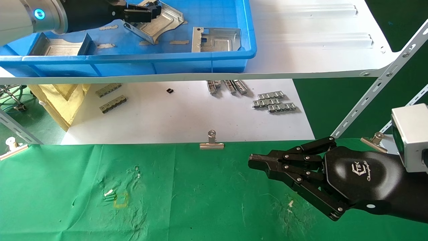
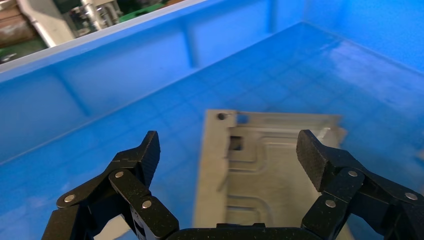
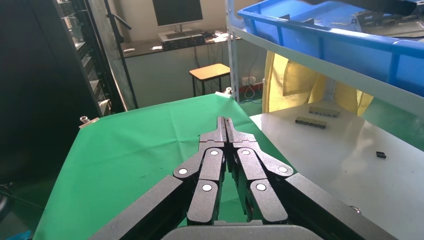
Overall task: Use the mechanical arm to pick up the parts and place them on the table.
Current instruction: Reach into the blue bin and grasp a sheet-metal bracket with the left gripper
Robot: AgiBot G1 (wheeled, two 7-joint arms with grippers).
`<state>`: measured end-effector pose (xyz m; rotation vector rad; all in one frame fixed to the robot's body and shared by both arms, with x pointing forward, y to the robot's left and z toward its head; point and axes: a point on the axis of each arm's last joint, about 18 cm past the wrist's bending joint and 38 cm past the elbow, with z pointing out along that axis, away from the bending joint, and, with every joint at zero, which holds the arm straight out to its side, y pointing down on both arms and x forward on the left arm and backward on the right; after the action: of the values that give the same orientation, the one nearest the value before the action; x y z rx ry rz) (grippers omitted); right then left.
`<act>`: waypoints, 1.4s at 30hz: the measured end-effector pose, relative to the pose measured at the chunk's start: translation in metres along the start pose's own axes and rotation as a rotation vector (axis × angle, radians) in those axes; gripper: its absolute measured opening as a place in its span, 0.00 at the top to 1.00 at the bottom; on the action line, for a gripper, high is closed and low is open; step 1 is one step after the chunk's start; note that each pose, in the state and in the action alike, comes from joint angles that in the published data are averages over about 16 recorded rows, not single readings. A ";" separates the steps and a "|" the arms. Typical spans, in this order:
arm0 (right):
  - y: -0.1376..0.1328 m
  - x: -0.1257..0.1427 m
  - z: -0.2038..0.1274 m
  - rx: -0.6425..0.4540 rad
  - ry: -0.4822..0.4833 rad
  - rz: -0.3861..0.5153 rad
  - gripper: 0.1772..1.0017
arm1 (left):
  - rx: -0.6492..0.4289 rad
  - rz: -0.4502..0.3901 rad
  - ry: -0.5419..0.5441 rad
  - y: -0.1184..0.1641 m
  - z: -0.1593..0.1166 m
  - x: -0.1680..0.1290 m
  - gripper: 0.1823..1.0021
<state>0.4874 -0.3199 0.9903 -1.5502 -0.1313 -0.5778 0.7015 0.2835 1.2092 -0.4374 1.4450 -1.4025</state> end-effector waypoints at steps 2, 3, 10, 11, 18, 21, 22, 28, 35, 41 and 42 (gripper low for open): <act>0.000 0.000 0.000 0.000 0.000 0.000 0.98 | -0.015 -0.001 -0.015 0.002 0.002 -0.002 0.01; 0.000 0.000 0.000 0.000 0.000 0.000 0.98 | -0.020 -0.002 -0.020 0.002 0.002 -0.003 0.01; 0.000 0.000 0.000 0.000 0.000 0.000 0.94 | -0.041 -0.008 -0.034 0.005 0.001 -0.006 0.05; 0.000 0.000 0.000 0.000 0.000 0.000 0.93 | -0.043 -0.009 -0.035 0.006 0.001 -0.006 0.06; 0.000 0.000 0.000 0.000 0.000 0.000 0.84 | -0.047 -0.012 -0.038 0.007 -0.002 -0.009 0.17; 0.000 0.000 0.000 0.000 0.000 0.000 0.79 | -0.049 -0.014 -0.037 0.008 -0.002 -0.009 0.23; 0.000 0.000 0.000 0.000 0.000 0.000 0.76 | -0.049 -0.014 -0.036 0.008 -0.002 -0.009 0.25; 0.000 0.000 0.000 0.000 0.000 0.000 0.61 | -0.052 -0.017 -0.034 0.008 -0.003 -0.009 0.41; 0.000 0.000 0.000 0.000 0.000 0.000 0.41 | -0.032 -0.009 -0.021 0.000 -0.007 -0.010 0.62; 0.000 0.000 0.000 0.000 0.000 0.000 0.24 | 0.003 0.010 0.014 -0.010 -0.015 -0.010 0.77; 0.000 0.000 0.000 0.000 0.000 0.000 0.22 | 0.008 0.013 0.021 -0.011 -0.016 -0.010 0.79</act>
<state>0.4874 -0.3199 0.9903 -1.5502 -0.1313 -0.5778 0.6877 0.2971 1.2192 -0.4084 1.4563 -1.4057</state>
